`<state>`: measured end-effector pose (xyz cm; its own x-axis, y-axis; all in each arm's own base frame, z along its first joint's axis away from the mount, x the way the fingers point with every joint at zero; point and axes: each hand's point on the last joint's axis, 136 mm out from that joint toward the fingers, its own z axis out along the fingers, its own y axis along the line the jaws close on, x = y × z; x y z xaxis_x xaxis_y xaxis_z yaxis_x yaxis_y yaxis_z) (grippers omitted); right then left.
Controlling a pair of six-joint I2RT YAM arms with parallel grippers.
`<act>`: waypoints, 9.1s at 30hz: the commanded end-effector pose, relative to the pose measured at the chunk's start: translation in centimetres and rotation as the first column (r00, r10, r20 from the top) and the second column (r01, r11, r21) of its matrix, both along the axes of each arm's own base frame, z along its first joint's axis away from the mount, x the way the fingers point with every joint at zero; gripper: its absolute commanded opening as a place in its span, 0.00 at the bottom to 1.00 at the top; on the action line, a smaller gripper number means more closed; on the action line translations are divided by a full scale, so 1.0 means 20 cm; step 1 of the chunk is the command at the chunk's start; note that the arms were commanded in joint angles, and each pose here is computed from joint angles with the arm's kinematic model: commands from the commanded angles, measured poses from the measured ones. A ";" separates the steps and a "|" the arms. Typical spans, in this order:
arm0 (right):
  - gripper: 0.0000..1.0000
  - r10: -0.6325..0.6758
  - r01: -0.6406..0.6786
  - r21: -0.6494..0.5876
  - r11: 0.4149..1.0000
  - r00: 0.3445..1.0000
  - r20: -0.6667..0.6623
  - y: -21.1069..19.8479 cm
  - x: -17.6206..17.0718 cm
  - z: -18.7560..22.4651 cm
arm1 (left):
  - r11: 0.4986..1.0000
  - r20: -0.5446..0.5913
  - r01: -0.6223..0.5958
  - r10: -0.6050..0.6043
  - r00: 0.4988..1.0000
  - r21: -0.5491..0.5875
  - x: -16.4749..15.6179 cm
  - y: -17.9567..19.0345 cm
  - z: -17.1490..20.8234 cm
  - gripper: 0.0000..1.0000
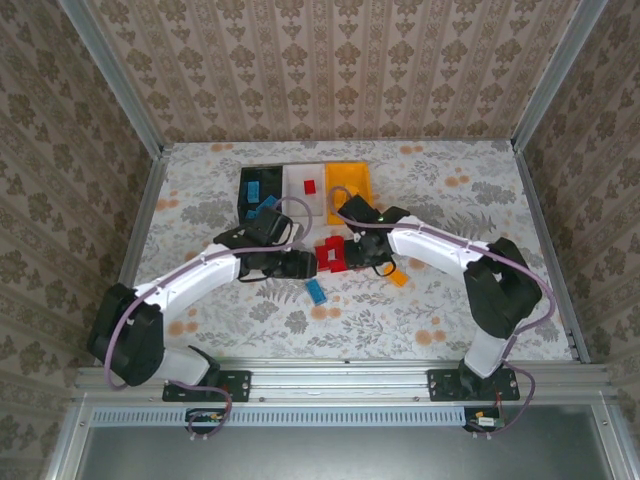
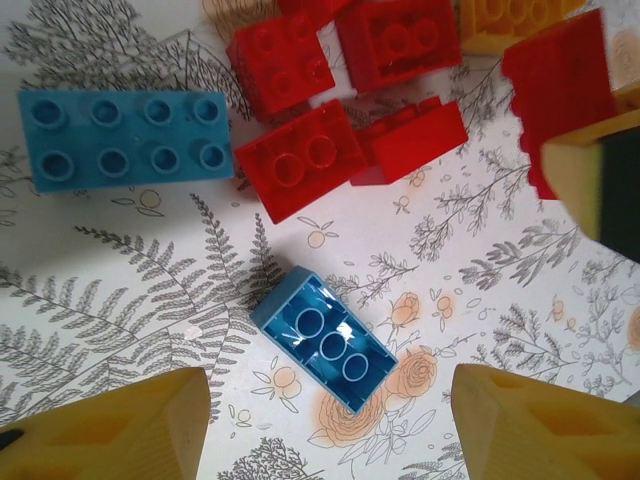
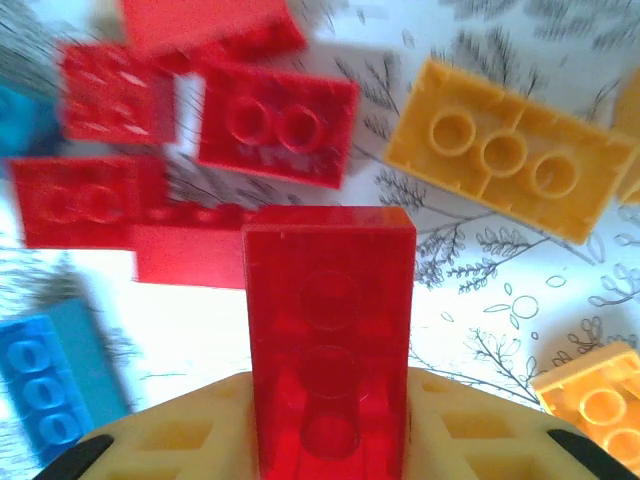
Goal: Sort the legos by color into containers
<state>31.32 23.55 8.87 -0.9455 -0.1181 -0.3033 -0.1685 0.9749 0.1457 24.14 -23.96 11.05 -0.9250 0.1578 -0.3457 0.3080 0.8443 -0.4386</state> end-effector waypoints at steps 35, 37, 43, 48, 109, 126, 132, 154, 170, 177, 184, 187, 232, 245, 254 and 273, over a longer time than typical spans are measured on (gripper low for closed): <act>0.68 0.085 -0.117 0.124 0.985 0.968 0.238 0.34 0.53 0.51 | 0.994 0.015 -0.056 0.055 0.998 0.093 -0.07 0.19 -0.06 0.68; 0.71 0.090 -0.105 0.059 0.993 0.970 0.227 0.20 0.42 0.47 | 0.996 0.004 -0.039 0.038 0.999 0.086 -0.08 0.14 -0.07 0.69; 0.74 -0.003 0.014 -0.104 0.994 0.995 0.101 -0.30 0.09 0.19 | 0.994 -0.026 -0.002 0.005 1.000 0.112 -0.14 -0.01 -0.15 0.82; 0.75 -0.090 0.092 -0.061 0.994 0.995 0.035 -0.47 -0.09 0.02 | 0.984 -0.036 -0.053 0.061 0.998 0.173 -0.17 -0.06 -0.24 0.84; 0.67 -0.105 0.097 -0.055 0.994 0.981 -0.161 -0.49 -0.19 -0.41 | 0.925 0.194 -0.289 0.244 0.950 0.248 0.63 0.67 0.37 0.39; 0.48 -0.106 0.099 -0.054 0.994 0.985 -0.139 -0.48 -0.22 -0.40 | 0.925 0.079 -0.233 0.219 0.973 0.301 1.19 0.62 0.07 0.45; 0.46 -0.115 0.109 -0.054 0.993 0.985 -0.131 -0.49 -0.22 -0.38 | 0.930 0.061 -0.236 0.228 0.972 0.282 1.22 0.60 0.04 0.51; 0.31 -0.113 0.113 0.016 0.993 0.994 -0.003 -0.38 -0.07 0.02 | 0.965 0.128 -0.259 0.261 0.957 -0.035 0.36 0.51 0.35 0.61; 0.32 -0.022 0.018 0.019 1.000 0.975 0.223 -0.05 0.76 0.41 | 0.969 0.014 -0.235 0.237 0.971 -0.077 -0.10 0.44 0.14 0.71; 0.31 -0.032 0.032 0.004 0.999 0.972 0.231 0.03 1.08 0.18 | 0.966 -0.018 -0.242 0.242 0.970 -0.088 -0.15 0.41 0.09 0.73; 0.55 -0.035 0.037 -0.005 0.999 0.970 0.240 0.02 1.16 0.14 | 0.970 -0.019 -0.233 0.233 0.972 -0.062 -0.14 0.41 0.06 0.80; 0.61 -0.034 0.032 0.012 0.999 0.966 0.254 0.02 1.13 0.22 | 0.973 -0.009 -0.225 0.225 0.974 -0.052 -0.09 0.40 0.05 0.82; 0.65 -0.174 0.128 0.219 0.967 0.963 0.207 -0.38 0.04 0.35 | 0.989 -0.072 0.150 -0.150 0.986 -0.002 0.33 -0.08 -0.34 0.87; 0.65 -0.189 0.142 0.265 0.954 0.969 0.159 -0.33 0.05 0.28 | 0.985 -0.076 0.106 -0.097 0.992 0.137 0.02 0.09 -0.41 0.79; 0.65 -0.183 0.134 0.288 0.948 0.971 0.151 -0.32 0.01 0.29 | 0.914 -0.103 0.052 -0.011 0.995 0.403 0.06 0.17 -0.52 0.77; 0.76 0.073 -0.068 0.074 0.995 0.995 -0.073 0.03 -0.17 -0.08 | 0.892 -0.084 0.023 0.017 0.996 0.452 0.06 0.22 -0.47 0.42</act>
